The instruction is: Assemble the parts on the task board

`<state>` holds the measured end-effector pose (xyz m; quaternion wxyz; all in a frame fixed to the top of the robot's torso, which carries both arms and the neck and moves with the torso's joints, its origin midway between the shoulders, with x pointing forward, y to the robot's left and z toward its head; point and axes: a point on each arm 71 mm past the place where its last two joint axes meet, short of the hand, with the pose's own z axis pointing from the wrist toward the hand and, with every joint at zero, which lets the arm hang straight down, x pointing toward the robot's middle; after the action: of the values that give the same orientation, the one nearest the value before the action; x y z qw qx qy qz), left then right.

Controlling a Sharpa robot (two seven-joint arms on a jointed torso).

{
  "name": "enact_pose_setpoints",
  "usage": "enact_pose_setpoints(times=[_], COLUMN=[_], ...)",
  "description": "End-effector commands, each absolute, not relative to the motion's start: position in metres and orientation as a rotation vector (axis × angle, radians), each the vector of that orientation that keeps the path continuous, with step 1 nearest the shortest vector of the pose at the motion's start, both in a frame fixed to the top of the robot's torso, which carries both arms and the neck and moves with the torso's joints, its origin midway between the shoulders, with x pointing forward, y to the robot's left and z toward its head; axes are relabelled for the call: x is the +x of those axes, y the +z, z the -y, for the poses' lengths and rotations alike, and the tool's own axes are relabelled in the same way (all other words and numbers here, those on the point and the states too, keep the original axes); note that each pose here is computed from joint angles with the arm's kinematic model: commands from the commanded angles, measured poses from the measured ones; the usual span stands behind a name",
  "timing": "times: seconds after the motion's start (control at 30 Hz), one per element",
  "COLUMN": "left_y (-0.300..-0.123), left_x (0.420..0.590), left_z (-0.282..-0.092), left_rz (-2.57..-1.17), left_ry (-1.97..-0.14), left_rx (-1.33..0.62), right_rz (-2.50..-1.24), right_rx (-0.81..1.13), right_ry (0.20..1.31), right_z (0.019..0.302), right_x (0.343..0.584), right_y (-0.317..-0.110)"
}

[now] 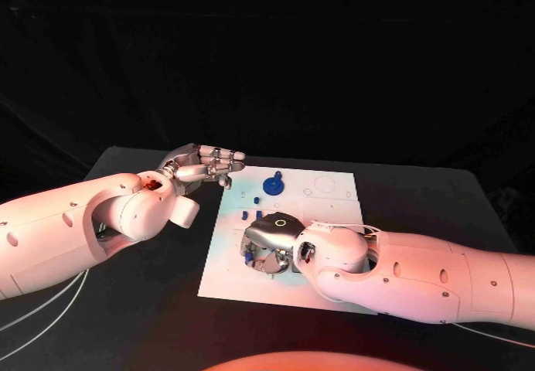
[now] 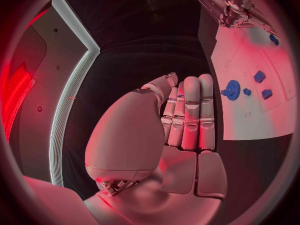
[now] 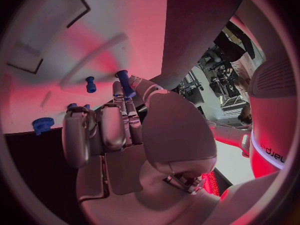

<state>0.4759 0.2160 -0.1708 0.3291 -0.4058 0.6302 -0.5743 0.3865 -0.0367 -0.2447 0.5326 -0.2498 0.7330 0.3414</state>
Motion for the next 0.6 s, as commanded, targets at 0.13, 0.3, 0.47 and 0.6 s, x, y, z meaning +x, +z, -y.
enact_pose_setpoints(times=[0.13,0.3,0.47,0.6], left_y=[-0.17,-0.17,-0.171,-0.171], left_x=[0.475,0.475,0.475,0.475], left_z=[-0.214,-0.215,-0.216,-0.216], left_rz=[-1.658,-1.66,-1.662,-1.665], left_ry=[-1.525,-1.523,-1.521,-1.518], left_rx=[-1.058,-1.059,-1.06,-1.061], right_rz=[-1.73,-1.699,-1.653,-1.603], right_rx=[-0.601,-0.577,-0.537,-0.478], right_ry=[0.805,0.819,0.843,0.868], right_z=[0.038,0.041,0.049,0.063], right_x=[0.386,0.384,0.381,0.379], right_y=[-0.245,-0.242,-0.236,-0.226])
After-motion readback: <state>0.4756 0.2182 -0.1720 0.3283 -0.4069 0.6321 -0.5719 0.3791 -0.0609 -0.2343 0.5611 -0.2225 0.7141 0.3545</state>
